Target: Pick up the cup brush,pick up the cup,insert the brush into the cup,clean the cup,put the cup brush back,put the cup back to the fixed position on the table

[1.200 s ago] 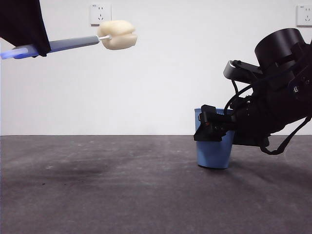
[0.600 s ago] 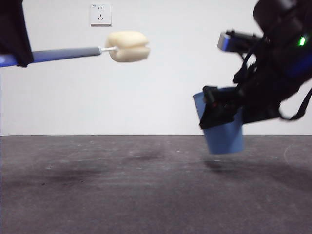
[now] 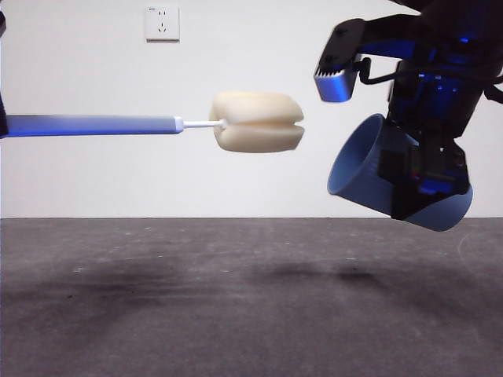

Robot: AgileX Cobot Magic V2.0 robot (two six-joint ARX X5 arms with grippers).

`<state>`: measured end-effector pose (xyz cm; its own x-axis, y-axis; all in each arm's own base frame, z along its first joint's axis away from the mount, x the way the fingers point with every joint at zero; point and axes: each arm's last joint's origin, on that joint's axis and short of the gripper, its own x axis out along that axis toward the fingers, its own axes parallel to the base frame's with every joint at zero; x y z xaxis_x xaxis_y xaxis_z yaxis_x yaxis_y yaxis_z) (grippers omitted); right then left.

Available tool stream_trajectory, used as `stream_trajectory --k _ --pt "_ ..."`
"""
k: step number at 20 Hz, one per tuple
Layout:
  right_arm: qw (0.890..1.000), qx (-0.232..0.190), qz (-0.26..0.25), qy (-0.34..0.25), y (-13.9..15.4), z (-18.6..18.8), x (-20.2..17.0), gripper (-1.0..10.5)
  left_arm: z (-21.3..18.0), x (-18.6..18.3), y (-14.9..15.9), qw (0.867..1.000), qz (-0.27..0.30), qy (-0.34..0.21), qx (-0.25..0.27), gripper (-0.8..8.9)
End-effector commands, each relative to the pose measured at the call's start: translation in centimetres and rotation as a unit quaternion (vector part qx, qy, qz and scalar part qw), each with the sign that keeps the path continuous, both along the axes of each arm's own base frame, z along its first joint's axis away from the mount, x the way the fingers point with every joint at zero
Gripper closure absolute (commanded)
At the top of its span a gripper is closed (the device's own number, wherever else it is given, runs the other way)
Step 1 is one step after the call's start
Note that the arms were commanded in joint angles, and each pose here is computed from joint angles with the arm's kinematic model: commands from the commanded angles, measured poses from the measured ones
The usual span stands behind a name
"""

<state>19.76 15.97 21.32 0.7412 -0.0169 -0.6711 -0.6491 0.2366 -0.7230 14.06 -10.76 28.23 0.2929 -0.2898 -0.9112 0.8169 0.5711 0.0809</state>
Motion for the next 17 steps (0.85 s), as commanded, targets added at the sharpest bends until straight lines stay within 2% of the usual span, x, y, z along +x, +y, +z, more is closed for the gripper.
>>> stream_trajectory --k 1,3,7,11,17 --pt "0.996 -0.068 0.057 -0.008 0.8 0.1 -0.7 9.6 -0.3 -0.1 -0.4 1.000 -0.023 0.007 0.008 8.22" --pt "0.992 -0.097 0.077 -0.019 1.4 0.1 -1.3 9.6 -0.8 -0.2 -1.1 0.999 -0.038 0.021 0.019 8.22" --pt "0.988 -0.114 0.099 -0.019 2.0 0.1 -2.1 9.6 -1.8 0.1 -2.8 0.997 -0.063 0.036 0.030 8.22" --pt "0.984 -0.129 0.118 -0.021 2.6 0.0 -2.9 9.6 -2.2 0.5 -4.2 0.997 -0.069 0.031 0.007 8.22" --pt "0.974 -0.138 0.179 -0.024 4.5 -0.3 -5.0 9.6 -3.3 0.9 -6.6 0.996 -0.069 0.045 -0.019 8.22"
